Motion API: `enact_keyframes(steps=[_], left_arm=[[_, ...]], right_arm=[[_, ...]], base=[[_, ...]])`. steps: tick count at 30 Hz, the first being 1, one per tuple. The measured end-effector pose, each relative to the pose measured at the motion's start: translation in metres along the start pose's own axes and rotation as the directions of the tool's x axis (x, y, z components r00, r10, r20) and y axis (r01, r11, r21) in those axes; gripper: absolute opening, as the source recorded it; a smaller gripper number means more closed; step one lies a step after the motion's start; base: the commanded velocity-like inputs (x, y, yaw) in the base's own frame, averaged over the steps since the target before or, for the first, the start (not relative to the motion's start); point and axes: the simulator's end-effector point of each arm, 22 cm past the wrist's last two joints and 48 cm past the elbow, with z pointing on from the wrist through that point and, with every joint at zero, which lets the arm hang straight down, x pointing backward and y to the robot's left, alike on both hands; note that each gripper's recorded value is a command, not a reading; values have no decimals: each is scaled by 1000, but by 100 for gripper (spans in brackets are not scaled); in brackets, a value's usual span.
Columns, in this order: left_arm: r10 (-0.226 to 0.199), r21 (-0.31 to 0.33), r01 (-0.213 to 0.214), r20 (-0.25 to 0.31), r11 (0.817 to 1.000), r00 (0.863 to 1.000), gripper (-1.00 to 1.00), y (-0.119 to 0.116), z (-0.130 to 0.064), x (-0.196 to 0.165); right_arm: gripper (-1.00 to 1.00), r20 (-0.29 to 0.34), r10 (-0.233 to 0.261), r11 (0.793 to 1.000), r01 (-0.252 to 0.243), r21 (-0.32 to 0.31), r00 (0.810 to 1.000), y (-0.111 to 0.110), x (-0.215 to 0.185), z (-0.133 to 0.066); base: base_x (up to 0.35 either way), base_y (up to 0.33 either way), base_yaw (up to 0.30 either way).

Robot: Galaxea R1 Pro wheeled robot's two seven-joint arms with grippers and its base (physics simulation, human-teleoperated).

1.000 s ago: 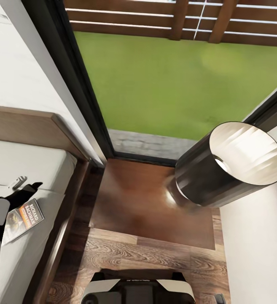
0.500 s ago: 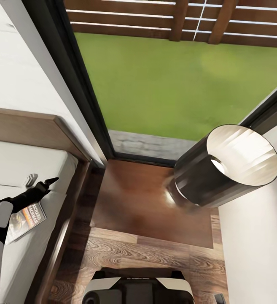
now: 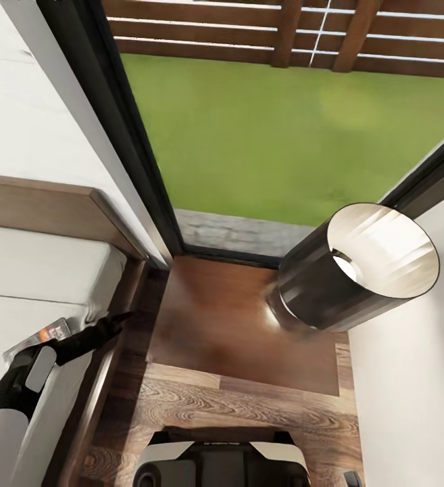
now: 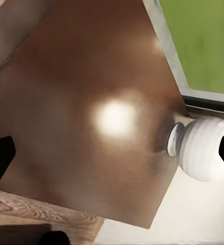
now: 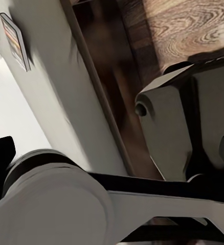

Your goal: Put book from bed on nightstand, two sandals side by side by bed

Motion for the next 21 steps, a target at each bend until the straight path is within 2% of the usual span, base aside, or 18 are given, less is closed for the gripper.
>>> enact_keyframes(steps=[5, 13, 17, 21], left_arm=[[-1, 15, 2, -14, 1000, 1000, 100, 1, -4, 20], [-30, 91, 36, -68, 995, 997, 100, 3, -26, 69], [-8, 96, 17, -97, 995, 995, 100, 8, -33, 97], [12, 147, 11, -158, 989, 987, 100, -1, -38, 130]], right_arm=[[100, 0, 0, 1000, 0, 0, 1000, 4, 3, -3], [100, 1, 0, 1000, 0, 0, 1000, 10, 7, -8], [100, 0, 0, 1000, 0, 0, 1000, 13, 9, -10], [100, 0, 0, 1000, 0, 0, 1000, 16, 11, -13]], base=[[0, 0, 0], [0, 0, 0], [0, 0, 0], [0, 0, 0]])
